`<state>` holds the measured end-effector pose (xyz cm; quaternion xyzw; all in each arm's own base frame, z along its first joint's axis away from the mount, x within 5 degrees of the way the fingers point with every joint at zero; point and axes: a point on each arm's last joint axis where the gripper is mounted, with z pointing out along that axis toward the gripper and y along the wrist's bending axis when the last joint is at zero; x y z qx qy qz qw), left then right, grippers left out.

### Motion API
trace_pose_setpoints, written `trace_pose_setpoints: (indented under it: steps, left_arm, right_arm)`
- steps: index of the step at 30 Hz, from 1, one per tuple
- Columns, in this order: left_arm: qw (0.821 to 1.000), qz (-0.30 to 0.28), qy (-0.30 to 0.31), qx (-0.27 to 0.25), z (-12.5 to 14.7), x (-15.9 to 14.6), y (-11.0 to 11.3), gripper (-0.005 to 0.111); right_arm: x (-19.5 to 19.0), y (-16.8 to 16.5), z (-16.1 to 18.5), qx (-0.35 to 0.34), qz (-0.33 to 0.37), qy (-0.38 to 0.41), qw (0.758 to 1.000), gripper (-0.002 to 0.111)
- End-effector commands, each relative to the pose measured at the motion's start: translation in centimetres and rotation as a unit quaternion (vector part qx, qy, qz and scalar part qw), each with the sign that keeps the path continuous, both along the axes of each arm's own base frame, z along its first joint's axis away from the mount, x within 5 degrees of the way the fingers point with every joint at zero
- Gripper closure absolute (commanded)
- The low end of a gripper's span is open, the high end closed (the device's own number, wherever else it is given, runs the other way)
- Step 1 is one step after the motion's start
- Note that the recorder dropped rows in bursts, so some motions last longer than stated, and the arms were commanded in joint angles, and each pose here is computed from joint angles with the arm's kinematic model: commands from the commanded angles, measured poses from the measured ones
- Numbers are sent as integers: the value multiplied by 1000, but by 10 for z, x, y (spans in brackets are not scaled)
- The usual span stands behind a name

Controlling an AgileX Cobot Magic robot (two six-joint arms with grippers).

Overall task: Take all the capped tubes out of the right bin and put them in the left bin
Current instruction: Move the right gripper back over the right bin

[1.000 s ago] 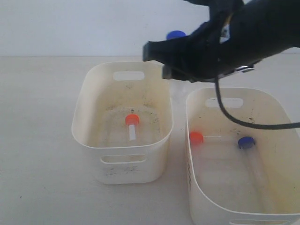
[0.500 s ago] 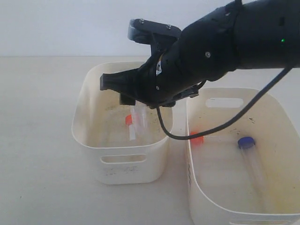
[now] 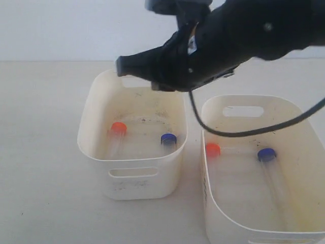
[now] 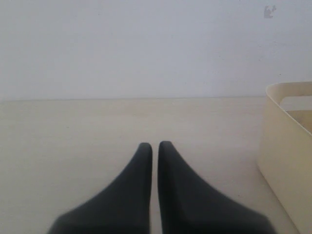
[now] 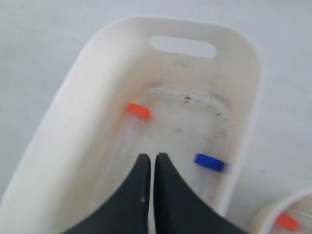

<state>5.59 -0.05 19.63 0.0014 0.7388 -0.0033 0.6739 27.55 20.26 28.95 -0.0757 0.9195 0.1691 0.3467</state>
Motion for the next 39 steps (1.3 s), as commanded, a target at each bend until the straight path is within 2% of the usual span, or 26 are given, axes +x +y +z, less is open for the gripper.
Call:
trace_pose_setpoints:
  steps: [1,5,17,23,34,39]
  left_arm:
    - [1000,-3,-2,-4,1,0,0,103]
    - [1000,-3,-2,-4,1,0,0,103]
    - [1000,-3,-2,-4,1,0,0,103]
    - [1000,-3,-2,-4,1,0,0,103]
    - [1000,-3,-2,-4,1,0,0,103]
    - [1000,-3,-2,-4,1,0,0,103]
  right_arm:
    - [0,-49,9,-94,-104,33,990,108]
    - [-5,-62,-4,-139,-119,71,981,108]
    - [-26,-69,-65,-132,-115,119,977,108]
    - [-26,-92,-78,-123,-158,159,967,108]
    - [-29,-95,-90,-115,-141,150,972,108]
    - [-30,-97,-98,-137,-143,168,966,108]
